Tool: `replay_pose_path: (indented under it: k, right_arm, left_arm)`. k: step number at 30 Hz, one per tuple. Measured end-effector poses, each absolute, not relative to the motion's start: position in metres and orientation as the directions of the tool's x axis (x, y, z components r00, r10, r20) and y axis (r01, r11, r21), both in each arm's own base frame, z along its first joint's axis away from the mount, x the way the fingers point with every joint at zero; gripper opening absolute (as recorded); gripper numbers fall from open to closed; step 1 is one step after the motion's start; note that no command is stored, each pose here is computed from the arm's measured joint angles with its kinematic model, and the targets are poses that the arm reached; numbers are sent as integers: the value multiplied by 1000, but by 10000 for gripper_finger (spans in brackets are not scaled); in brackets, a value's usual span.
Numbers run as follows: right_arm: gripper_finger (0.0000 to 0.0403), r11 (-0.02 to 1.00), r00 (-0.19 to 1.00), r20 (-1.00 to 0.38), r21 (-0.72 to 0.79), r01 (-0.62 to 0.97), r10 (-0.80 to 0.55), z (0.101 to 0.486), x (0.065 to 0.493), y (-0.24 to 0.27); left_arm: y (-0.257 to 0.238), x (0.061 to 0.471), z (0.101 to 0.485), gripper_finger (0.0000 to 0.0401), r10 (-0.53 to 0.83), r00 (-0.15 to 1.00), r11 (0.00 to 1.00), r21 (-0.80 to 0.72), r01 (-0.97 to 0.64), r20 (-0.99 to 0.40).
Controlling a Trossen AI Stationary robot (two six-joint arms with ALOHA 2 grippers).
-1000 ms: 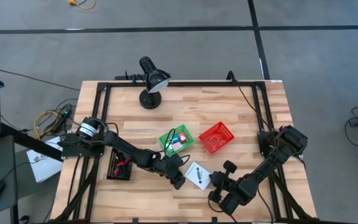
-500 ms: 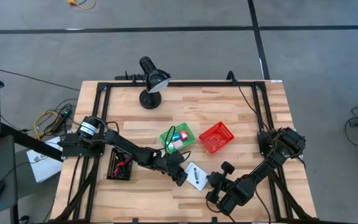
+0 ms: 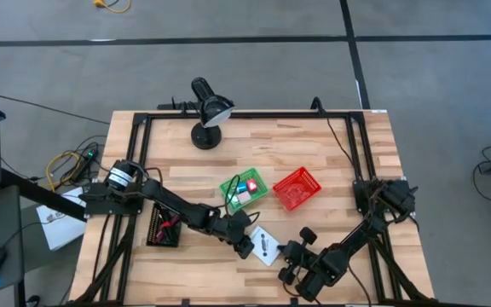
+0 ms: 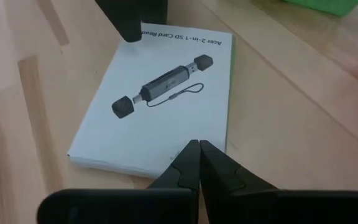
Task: Pick and place items into bin
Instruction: Put the white card reader box into the red bin
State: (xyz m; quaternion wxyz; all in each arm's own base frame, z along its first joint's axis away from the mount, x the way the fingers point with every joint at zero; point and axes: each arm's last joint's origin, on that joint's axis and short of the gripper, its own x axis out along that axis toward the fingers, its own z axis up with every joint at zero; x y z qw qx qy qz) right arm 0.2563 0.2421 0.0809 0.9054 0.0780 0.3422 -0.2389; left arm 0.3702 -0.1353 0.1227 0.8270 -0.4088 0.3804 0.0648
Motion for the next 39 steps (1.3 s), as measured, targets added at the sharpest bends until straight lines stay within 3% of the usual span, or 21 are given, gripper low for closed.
replay_pose_path:
  k: [14,22,29,35,39]
  right_arm:
    - [0,865,678,-620,-4,502,-396,86,261,239]
    - [0,888,698,-592,-67,455,-403,91,258,244]
    - [1,940,764,-554,-127,317,-332,127,259,259]
    - [34,962,725,-641,-84,261,-252,146,258,257]
    - [60,983,621,-774,-10,181,-122,150,253,255]
  left_arm:
    - [-147,376,133,183,-360,722,638,-720,-271,-591]
    - [-144,377,133,183,-325,728,657,-698,-286,-604]
    - [-139,381,138,183,-279,765,672,-687,-277,-581]
    - [-138,381,137,183,-284,760,671,-687,-278,-585]
    - [-136,380,136,183,-259,756,679,-670,-301,-601]
